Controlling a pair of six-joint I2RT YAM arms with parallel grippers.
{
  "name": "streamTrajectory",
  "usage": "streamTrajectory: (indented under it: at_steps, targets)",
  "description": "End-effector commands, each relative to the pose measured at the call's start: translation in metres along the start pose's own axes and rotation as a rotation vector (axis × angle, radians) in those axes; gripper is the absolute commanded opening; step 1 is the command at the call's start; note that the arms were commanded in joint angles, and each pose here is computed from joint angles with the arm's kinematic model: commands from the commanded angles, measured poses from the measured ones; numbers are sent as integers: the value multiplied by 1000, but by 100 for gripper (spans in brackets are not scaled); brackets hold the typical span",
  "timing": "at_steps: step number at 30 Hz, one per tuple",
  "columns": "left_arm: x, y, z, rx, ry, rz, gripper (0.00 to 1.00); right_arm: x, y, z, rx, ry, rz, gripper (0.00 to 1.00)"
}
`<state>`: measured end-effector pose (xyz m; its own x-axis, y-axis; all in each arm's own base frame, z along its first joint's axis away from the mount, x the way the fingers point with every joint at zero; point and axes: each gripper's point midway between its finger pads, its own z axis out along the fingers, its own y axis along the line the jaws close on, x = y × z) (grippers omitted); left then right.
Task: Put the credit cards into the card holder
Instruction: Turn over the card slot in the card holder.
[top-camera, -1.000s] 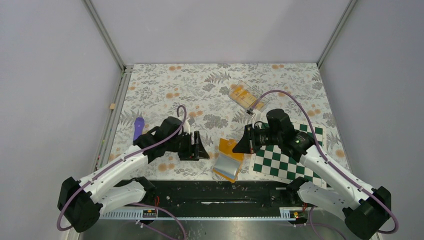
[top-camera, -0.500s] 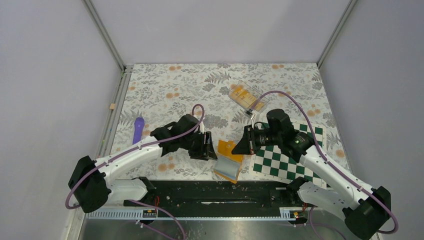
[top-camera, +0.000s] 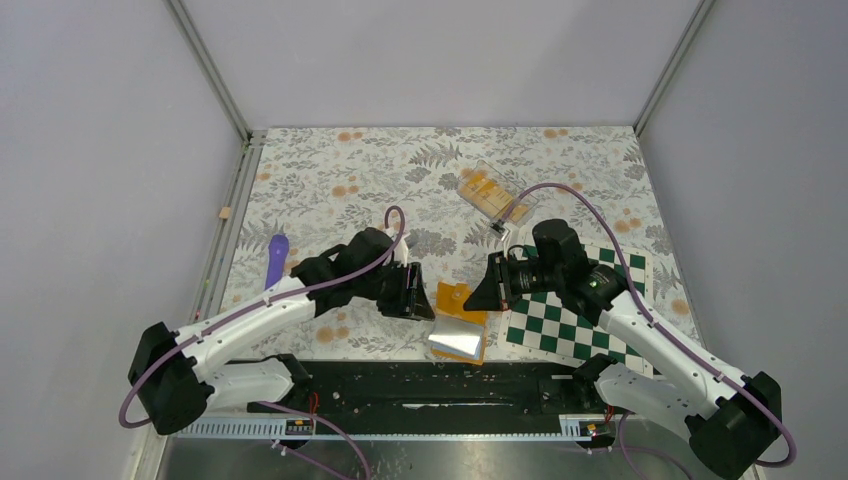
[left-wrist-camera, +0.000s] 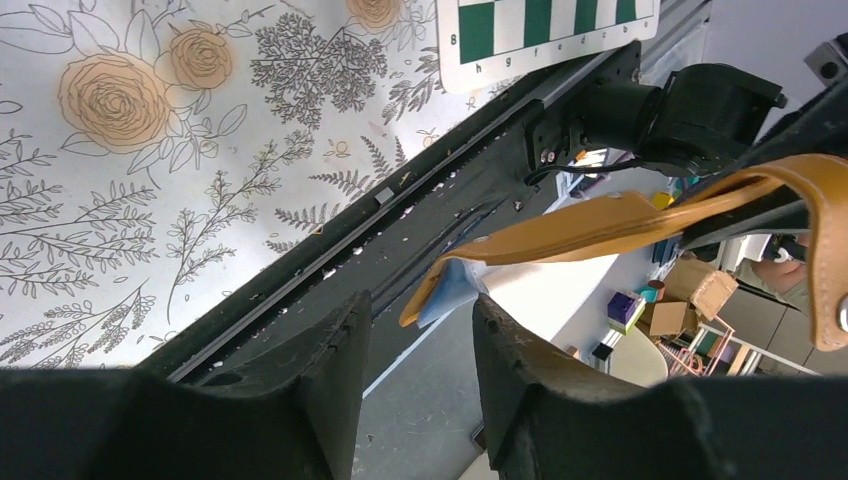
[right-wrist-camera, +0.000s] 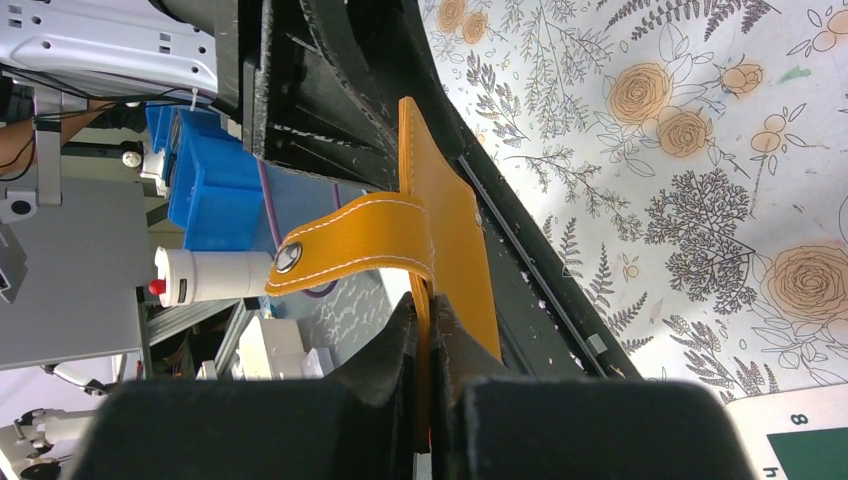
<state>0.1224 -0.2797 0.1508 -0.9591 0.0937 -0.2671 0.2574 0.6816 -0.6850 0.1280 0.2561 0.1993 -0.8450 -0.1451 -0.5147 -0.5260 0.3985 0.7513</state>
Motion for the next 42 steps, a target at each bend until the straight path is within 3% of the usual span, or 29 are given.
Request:
streamTrajectory:
  at_steps: [1,17,30,42]
  targets:
    - [-11,-48,-15,191,-41,83,42,-7,8,0,-39,-17,-19,0]
    - [-13,-41,-17,161,-69,88,47,-1,11,2,-79,25,-7,0]
    - [-11,-53,-18,225,-50,122,51,-1,17,3,-112,44,22,0]
    - [2,-21,-26,27,49,188,51,6,8,3,-71,83,3,0]
